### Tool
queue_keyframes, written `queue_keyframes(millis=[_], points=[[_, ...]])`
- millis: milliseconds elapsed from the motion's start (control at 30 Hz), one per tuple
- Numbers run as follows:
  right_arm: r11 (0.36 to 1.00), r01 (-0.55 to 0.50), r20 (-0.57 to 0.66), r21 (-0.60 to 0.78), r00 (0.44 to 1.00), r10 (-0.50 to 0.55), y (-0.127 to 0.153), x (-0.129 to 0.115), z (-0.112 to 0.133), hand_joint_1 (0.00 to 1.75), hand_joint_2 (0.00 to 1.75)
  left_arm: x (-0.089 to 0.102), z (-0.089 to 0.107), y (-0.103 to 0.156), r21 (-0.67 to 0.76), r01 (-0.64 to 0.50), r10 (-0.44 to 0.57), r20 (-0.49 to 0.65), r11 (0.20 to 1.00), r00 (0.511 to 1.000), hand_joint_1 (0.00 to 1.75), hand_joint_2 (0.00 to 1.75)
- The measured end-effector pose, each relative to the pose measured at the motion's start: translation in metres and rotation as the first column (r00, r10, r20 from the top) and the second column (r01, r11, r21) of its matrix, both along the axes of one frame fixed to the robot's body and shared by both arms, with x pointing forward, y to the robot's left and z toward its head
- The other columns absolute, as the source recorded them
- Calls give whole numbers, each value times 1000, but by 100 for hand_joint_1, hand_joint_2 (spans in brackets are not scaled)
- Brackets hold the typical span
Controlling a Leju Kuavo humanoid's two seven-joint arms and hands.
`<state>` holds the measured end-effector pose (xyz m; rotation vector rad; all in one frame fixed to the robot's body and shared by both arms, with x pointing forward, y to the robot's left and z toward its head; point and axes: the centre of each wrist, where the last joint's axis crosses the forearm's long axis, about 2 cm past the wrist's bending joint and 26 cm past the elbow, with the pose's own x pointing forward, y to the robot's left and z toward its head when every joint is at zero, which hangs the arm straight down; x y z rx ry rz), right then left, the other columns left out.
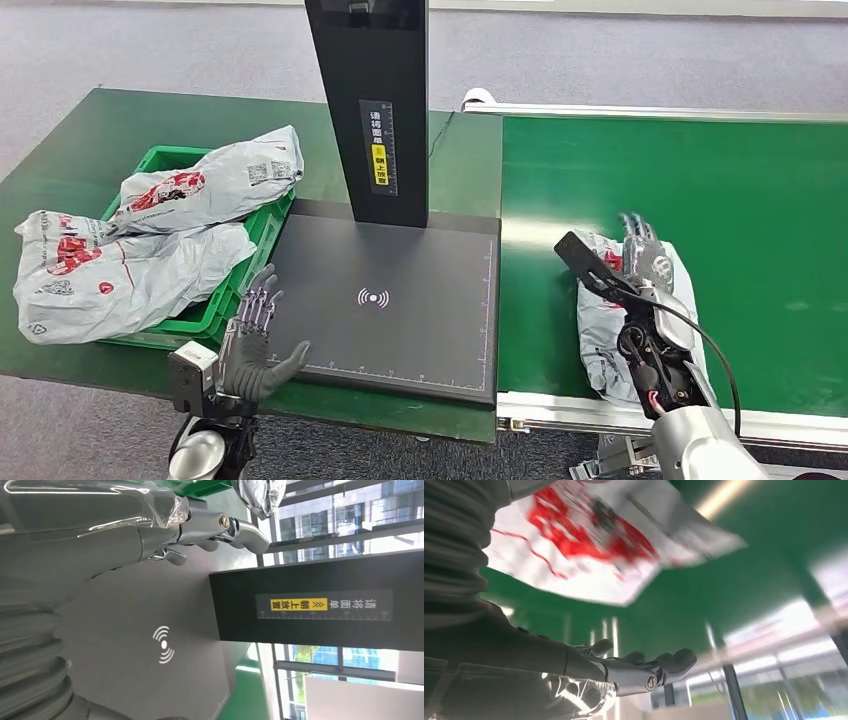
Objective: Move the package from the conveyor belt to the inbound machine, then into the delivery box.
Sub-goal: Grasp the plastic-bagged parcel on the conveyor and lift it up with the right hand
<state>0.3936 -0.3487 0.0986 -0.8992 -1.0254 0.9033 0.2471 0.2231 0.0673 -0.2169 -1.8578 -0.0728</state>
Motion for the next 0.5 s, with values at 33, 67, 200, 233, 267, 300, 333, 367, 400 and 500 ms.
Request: queue_keyframes(millis=[33,67,200,233,267,300,333,367,400,500], points=[[1000,-4,-66,-24,998,3,-2,-2,-4,0,175,0,0,1,4,-2,2,-1,1000,1000,0,175],[999,-7,-125,-50,992,0,-4,-4,-7,0,175,0,0,1,8,-3,3,-2,1000,1000,0,175],[986,25,-243,-167,968,-66,-9,-9,-17,0,175,0,-1,1,29,-1,2,-6,1000,1000,0,175],[983,30,-253,-183,965,-76,-9,-10,-18,0,175,0,-1,1,31,-1,2,-7,1000,1000,0,175],[981,30,-260,-191,962,-80,-10,-11,-19,0,175,0,-1,1,32,-1,2,-7,1000,1000,0,175],[980,29,-265,-197,961,-82,-11,-11,-19,0,175,0,-1,1,31,-1,2,-8,1000,1000,0,175],[979,28,-269,-202,960,-83,-11,-11,-20,0,175,0,-1,0,31,-1,1,-9,1000,1000,0,175],[978,27,-272,-205,959,-84,-11,-11,-20,0,175,-1,-1,0,31,-1,1,-9,1000,1000,0,175],[978,26,-275,-207,958,-84,-11,-11,-21,0,175,-1,-1,0,31,-1,1,-9,1000,1000,0,175],[977,25,-281,-211,956,-85,-12,-12,-22,0,175,-1,-1,0,31,-1,1,-10,1000,1000,0,175]])
